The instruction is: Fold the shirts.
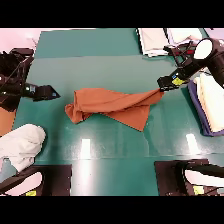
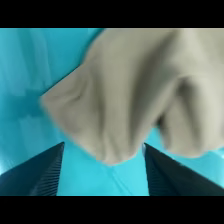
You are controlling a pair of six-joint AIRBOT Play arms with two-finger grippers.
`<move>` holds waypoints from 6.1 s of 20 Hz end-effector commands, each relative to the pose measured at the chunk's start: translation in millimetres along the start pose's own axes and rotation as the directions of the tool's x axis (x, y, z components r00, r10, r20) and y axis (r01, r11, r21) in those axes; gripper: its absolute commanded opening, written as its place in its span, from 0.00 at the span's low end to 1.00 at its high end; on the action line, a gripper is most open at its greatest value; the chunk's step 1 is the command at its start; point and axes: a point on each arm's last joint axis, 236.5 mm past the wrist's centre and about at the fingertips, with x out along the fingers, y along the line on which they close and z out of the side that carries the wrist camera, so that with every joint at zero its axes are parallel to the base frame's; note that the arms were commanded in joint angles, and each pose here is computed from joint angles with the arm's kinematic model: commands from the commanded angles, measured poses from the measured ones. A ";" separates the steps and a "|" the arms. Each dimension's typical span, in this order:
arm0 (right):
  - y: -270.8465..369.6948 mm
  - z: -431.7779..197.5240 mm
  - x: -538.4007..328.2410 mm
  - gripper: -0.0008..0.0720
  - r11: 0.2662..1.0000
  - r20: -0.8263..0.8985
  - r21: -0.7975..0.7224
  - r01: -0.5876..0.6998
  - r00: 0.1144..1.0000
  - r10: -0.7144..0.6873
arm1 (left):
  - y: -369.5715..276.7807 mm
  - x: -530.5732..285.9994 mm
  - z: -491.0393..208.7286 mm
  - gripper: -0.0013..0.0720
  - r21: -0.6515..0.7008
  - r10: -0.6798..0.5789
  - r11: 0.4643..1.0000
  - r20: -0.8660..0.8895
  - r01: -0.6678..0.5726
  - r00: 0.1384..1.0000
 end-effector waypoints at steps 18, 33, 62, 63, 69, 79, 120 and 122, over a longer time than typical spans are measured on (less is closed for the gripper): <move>0.8 -4.3 -3.0 0.04 1.000 -0.009 -0.001 -0.001 1.000 0.001 | -2.4 106.6 -31.5 0.29 -0.290 -0.150 0.944 0.043 0.156 0.988; 3.0 -6.9 -357.4 0.03 0.991 0.822 0.045 0.129 0.558 -0.110 | -242.5 -426.7 79.4 0.05 0.397 -0.311 0.888 0.890 -0.233 0.333; -82.3 101.3 19.3 0.33 0.988 0.168 0.153 -0.037 0.986 0.010 | -1.3 59.7 153.5 0.21 0.052 0.032 0.998 0.196 -0.043 0.980; -86.1 108.2 14.5 0.51 0.987 0.180 0.154 -0.035 0.984 0.007 | 3.7 51.2 155.2 0.66 0.019 0.036 0.999 0.196 -0.041 0.980; -115.7 75.4 -25.1 0.51 0.984 0.142 0.178 -0.017 0.990 -0.009 | 24.0 -21.3 129.2 0.75 -0.047 0.099 0.995 0.145 -0.093 0.985; -140.1 -153.2 40.1 0.52 0.862 -0.076 0.500 -0.083 0.987 0.139 | 35.1 5.6 -68.1 0.75 -0.171 0.150 0.972 -0.083 -0.162 0.985; -89.0 -161.6 120.2 0.17 0.812 -0.092 0.511 -0.282 0.922 0.377 | 16.4 1.4 -118.6 0.63 -0.205 0.100 0.971 -0.131 -0.126 0.986; -85.4 -153.0 113.0 0.04 0.839 -0.066 0.470 -0.276 0.936 0.345 | 16.7 0.7 -128.3 0.63 -0.201 0.100 0.970 -0.170 -0.134 0.980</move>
